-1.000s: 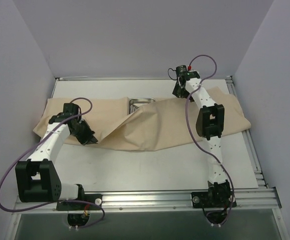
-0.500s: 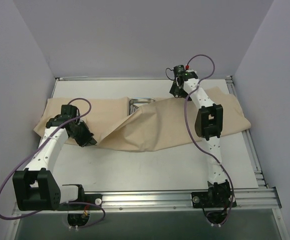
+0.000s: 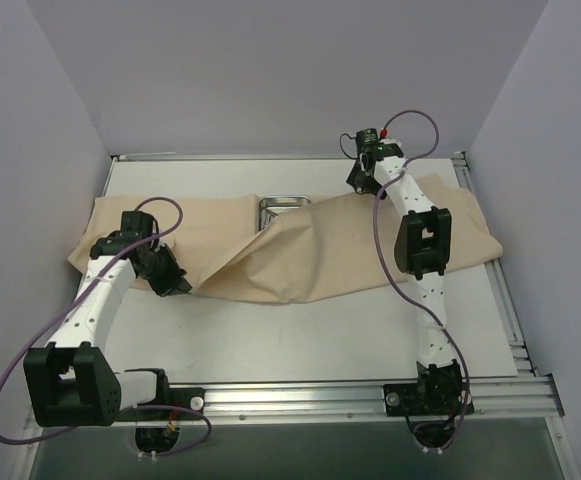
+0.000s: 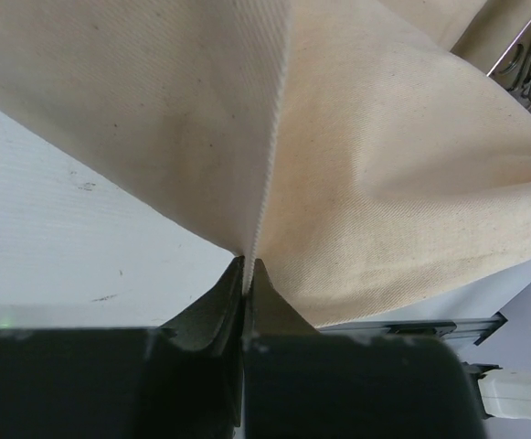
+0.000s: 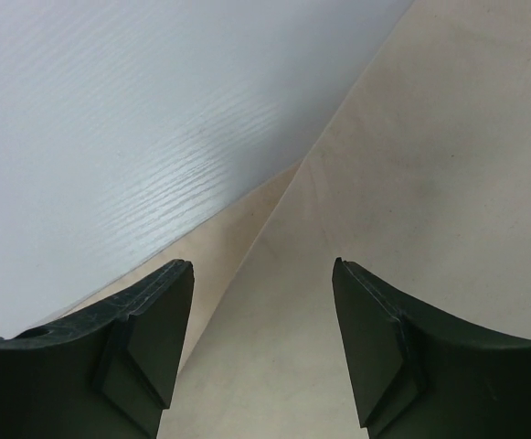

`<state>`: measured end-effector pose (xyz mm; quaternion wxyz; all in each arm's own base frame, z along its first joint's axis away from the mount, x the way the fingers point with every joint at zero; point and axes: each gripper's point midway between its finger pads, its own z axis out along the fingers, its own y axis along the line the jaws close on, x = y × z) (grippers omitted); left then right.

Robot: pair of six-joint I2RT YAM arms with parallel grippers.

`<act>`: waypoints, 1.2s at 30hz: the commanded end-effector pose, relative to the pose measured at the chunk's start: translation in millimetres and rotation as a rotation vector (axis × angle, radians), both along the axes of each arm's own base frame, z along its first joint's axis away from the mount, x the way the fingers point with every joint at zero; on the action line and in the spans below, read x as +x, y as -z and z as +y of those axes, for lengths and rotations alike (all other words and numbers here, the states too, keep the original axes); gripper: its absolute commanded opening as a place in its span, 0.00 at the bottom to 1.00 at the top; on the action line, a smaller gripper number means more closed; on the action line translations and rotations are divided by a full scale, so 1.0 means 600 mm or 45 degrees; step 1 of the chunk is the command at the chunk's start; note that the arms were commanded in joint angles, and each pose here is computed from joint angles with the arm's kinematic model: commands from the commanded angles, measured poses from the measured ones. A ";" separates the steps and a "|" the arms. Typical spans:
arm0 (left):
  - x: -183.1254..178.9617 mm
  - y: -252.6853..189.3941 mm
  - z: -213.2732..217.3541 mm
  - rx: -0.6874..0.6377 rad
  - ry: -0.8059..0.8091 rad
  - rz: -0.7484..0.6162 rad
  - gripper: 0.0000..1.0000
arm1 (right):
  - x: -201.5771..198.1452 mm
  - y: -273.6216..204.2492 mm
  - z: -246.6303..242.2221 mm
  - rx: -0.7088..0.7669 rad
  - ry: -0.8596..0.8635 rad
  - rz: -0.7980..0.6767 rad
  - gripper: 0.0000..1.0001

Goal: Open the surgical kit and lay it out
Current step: Open the surgical kit at the center of the board.

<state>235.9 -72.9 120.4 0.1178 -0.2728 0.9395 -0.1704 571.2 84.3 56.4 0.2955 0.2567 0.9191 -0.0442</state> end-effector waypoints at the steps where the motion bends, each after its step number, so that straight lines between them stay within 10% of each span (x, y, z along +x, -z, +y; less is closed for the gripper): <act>1: -0.006 -0.020 0.008 0.029 0.018 -0.033 0.02 | -0.008 0.025 -0.022 0.011 0.052 0.045 0.62; 10: -0.004 -0.031 0.017 0.070 0.034 -0.056 0.02 | -0.018 0.044 -0.043 0.035 0.081 0.081 0.49; 17: 0.006 -0.048 0.037 0.155 0.046 -0.108 0.02 | -0.016 0.013 -0.097 0.020 0.134 0.053 0.06; 22: 0.025 -0.084 0.061 0.262 0.091 -0.186 0.02 | -0.048 -0.036 -0.140 -0.056 0.126 0.083 0.00; 36: -0.022 -0.091 0.062 0.209 0.074 -0.231 0.02 | -0.433 -0.122 -0.198 -0.070 0.305 0.207 0.00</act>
